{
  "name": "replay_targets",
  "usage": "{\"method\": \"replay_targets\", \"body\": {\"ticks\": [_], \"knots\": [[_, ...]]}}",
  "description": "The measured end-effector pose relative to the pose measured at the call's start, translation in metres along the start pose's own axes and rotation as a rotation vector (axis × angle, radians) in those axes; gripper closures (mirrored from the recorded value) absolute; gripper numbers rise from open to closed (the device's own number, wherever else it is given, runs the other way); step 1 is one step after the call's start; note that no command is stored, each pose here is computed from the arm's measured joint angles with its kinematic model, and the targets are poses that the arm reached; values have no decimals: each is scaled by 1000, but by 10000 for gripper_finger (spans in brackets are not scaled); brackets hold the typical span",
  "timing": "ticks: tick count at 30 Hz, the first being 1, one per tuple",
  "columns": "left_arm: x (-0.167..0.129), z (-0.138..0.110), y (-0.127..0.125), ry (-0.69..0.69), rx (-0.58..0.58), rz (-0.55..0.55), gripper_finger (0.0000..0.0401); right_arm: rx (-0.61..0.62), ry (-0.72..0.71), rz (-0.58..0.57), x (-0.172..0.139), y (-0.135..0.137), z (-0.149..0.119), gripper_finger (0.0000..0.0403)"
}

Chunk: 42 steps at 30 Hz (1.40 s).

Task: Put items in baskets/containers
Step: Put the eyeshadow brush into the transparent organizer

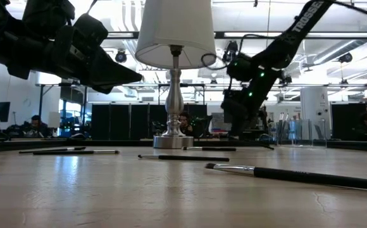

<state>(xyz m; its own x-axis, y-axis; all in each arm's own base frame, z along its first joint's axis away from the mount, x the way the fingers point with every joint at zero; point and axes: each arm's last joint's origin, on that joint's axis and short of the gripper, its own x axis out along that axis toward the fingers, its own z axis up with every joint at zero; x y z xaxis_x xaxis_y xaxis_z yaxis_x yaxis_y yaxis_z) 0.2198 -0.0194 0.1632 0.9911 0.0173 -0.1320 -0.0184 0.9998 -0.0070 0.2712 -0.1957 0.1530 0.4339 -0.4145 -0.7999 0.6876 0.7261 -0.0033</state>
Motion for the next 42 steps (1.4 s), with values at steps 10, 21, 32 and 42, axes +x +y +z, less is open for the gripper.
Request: {"method": "replay_targets", "body": {"ticks": [10, 21, 32, 42], "knots": [[0, 0, 0, 1, -1, -6, 401, 52, -256, 17, -52, -5, -25, 395], [0, 0, 0, -3, -1, -6, 401, 138, -549, -125, -120, -20, -61, 395], [0, 0, 0, -3, -1, -6, 401, 255, -846, -427, -153, -35, -85, 395], [0, 0, 0, -4, -1, -7, 401, 400, -867, -553, -130, -57, -95, 395]]}}
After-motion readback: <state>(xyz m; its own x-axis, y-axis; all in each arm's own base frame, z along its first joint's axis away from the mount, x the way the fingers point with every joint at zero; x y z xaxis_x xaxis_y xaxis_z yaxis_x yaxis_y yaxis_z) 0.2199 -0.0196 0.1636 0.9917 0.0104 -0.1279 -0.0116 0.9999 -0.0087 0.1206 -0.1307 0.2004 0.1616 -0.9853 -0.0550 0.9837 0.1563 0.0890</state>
